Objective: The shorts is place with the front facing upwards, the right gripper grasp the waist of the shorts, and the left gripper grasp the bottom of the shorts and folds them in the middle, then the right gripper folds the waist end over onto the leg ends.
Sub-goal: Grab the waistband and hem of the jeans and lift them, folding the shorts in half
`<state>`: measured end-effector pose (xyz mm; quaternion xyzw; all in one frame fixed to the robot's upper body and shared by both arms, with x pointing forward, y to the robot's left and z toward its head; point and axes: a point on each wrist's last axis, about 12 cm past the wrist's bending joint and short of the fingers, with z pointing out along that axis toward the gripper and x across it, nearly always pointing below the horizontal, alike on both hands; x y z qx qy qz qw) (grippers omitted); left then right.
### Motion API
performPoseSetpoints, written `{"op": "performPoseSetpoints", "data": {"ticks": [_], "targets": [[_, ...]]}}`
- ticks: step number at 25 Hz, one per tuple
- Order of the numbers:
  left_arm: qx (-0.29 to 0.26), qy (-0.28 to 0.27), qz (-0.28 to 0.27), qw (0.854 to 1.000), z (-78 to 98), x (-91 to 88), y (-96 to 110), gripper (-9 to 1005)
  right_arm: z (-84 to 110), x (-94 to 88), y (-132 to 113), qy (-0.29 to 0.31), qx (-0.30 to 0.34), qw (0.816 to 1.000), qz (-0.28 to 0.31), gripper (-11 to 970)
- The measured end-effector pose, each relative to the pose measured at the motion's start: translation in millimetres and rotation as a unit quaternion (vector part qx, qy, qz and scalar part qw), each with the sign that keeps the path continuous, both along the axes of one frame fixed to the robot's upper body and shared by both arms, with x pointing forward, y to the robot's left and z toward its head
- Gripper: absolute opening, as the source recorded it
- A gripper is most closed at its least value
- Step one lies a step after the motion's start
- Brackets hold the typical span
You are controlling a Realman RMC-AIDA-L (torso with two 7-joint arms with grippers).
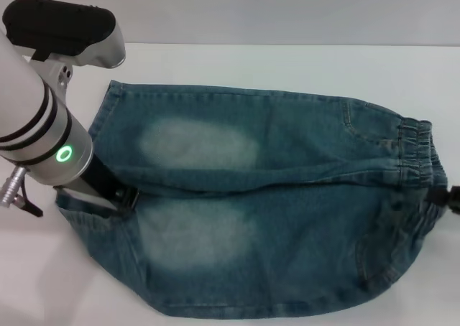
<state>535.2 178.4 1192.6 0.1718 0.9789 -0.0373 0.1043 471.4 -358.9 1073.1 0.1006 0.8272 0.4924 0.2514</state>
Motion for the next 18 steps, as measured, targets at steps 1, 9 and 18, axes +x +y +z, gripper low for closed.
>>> {"op": "performPoseSetpoints", "data": {"ticks": [1, 9, 18], "targets": [[-0.002, -0.004, 0.001, 1.000, -0.2, 0.7, 0.2, 35, 2.6, 0.3, 0.9, -0.011, 0.009, 1.000, 0.001, 1], [-0.034, -0.059, 0.008, 0.998, -2.1, 11.9, 2.2, 37, 17.8, 6.0, 1.5, -0.077, 0.046, 0.996, -0.011, 1], [-0.067, -0.112, 0.032, 0.991, -6.8, 18.6, 13.6, 38, 20.6, 13.1, -0.6, -0.122, 0.085, 0.987, -0.053, 2]]}}
